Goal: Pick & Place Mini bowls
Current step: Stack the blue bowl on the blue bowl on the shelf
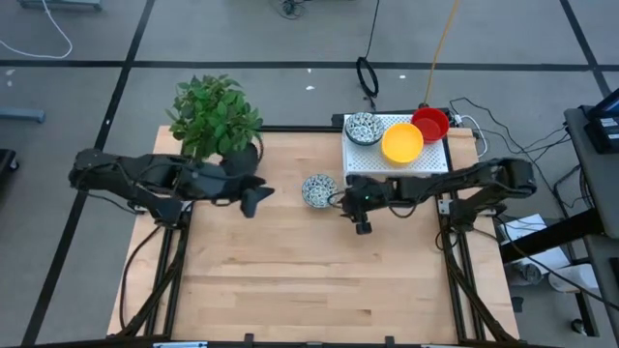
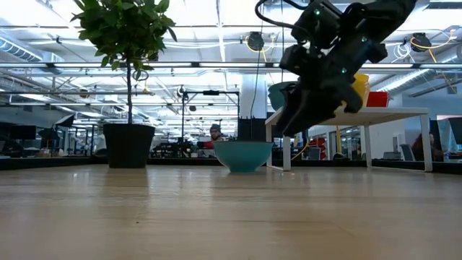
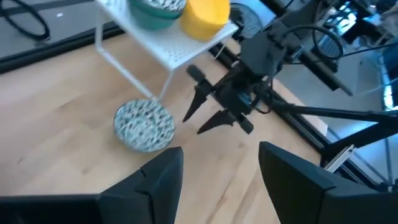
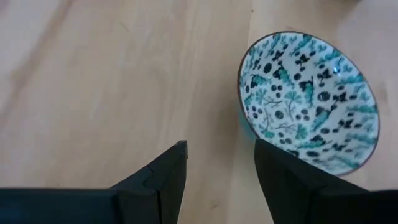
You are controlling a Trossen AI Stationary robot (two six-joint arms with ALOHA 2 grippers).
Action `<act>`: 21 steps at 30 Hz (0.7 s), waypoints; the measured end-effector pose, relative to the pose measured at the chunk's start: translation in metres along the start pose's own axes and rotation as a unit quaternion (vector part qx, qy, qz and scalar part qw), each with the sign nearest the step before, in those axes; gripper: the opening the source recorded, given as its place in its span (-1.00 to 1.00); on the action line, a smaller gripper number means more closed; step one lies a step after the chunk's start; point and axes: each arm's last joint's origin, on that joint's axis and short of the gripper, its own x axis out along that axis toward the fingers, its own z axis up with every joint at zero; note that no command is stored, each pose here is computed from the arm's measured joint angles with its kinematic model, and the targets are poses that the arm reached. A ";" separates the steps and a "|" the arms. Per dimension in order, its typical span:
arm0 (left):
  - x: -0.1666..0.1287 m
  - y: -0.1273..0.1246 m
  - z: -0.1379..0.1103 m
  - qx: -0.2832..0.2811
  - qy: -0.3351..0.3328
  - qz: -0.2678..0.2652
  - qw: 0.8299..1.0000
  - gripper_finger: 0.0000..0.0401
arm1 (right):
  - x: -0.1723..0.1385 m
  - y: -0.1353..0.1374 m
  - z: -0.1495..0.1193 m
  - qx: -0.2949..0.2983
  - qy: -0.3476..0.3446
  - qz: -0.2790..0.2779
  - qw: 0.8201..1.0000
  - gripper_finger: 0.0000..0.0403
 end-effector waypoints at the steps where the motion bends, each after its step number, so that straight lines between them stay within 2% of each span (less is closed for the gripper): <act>1: -0.004 0.001 -0.002 -0.005 0.001 0.005 1.000 0.07 | 0.003 0.001 0.000 -0.011 0.001 -0.008 1.000 -0.11; 8: -0.015 0.004 -0.012 -0.019 -0.002 0.045 0.999 0.07 | 0.020 0.004 0.006 -0.036 -0.022 -0.068 0.997 -0.11; 13: -0.016 0.004 -0.014 -0.015 0.000 0.050 0.999 0.07 | 0.031 0.004 0.006 -0.052 -0.032 -0.072 0.996 -0.11; 21: -0.016 0.005 -0.014 -0.013 0.001 0.052 0.999 0.07 | 0.054 0.008 0.001 -0.082 0.005 -0.058 0.995 -0.12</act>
